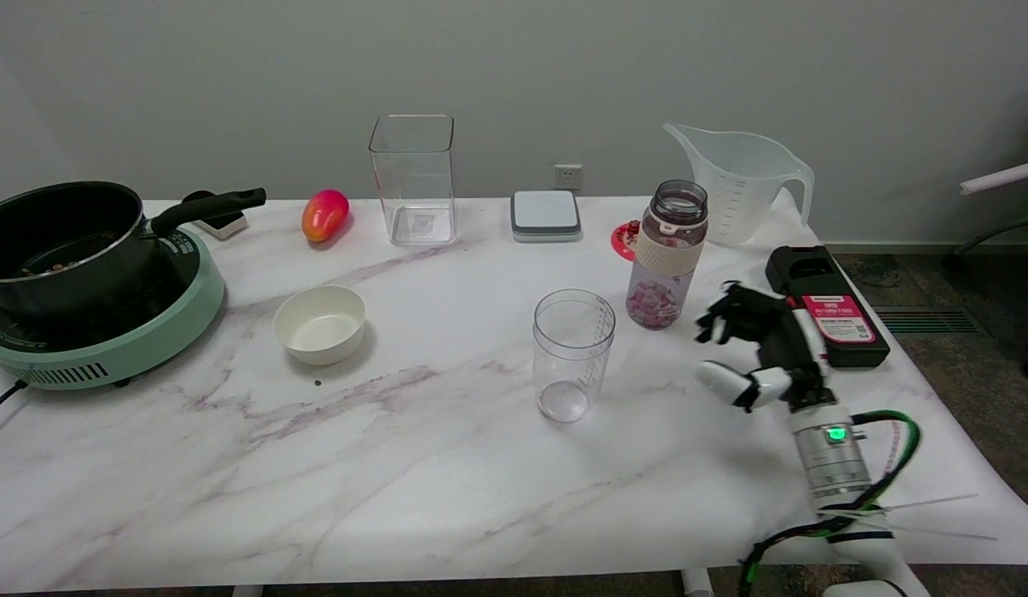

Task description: Place the measuring cup onto the table.

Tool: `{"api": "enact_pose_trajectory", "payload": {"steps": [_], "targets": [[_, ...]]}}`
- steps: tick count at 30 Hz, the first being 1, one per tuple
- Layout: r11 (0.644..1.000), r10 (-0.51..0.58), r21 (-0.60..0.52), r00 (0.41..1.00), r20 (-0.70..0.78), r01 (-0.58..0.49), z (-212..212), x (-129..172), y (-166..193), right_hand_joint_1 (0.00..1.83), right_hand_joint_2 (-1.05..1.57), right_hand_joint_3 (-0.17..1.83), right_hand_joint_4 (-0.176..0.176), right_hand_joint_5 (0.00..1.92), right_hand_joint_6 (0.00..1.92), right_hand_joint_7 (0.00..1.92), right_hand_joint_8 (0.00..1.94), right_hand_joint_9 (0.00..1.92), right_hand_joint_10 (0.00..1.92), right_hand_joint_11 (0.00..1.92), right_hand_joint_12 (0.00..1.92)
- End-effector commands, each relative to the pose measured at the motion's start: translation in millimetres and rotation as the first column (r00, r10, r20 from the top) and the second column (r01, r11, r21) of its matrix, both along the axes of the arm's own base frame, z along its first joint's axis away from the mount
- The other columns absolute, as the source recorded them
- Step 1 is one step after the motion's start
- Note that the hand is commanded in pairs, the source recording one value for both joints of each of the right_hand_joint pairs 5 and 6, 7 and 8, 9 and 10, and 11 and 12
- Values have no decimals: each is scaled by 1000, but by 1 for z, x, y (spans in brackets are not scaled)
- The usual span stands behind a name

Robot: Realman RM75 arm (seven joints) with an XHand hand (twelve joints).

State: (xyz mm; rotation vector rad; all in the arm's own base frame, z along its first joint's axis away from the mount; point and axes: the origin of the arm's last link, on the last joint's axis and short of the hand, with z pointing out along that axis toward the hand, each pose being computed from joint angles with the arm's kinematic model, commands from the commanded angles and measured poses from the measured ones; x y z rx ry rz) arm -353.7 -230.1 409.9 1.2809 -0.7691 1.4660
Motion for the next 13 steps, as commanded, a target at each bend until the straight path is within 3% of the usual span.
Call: {"api": "enact_pose_trajectory", "payload": {"steps": [1, 5, 13], "targets": [[871, 265, -388, 954, -143, -300, 132, 122, 81, 1235, -173, 1053, 0, 979, 979, 1330, 1330, 955, 955, 1080, 1080], [860, 282, -415, 954, -100, -297, 152, 130, 55, 1225, -137, 1058, 0, 897, 897, 1266, 1266, 914, 914, 1047, 1047], [837, 310, -471, 951, -10, -277, 175, 127, 26, 1199, 21, 964, 0, 838, 838, 1261, 1261, 1065, 1065, 1024, 1024]]}}
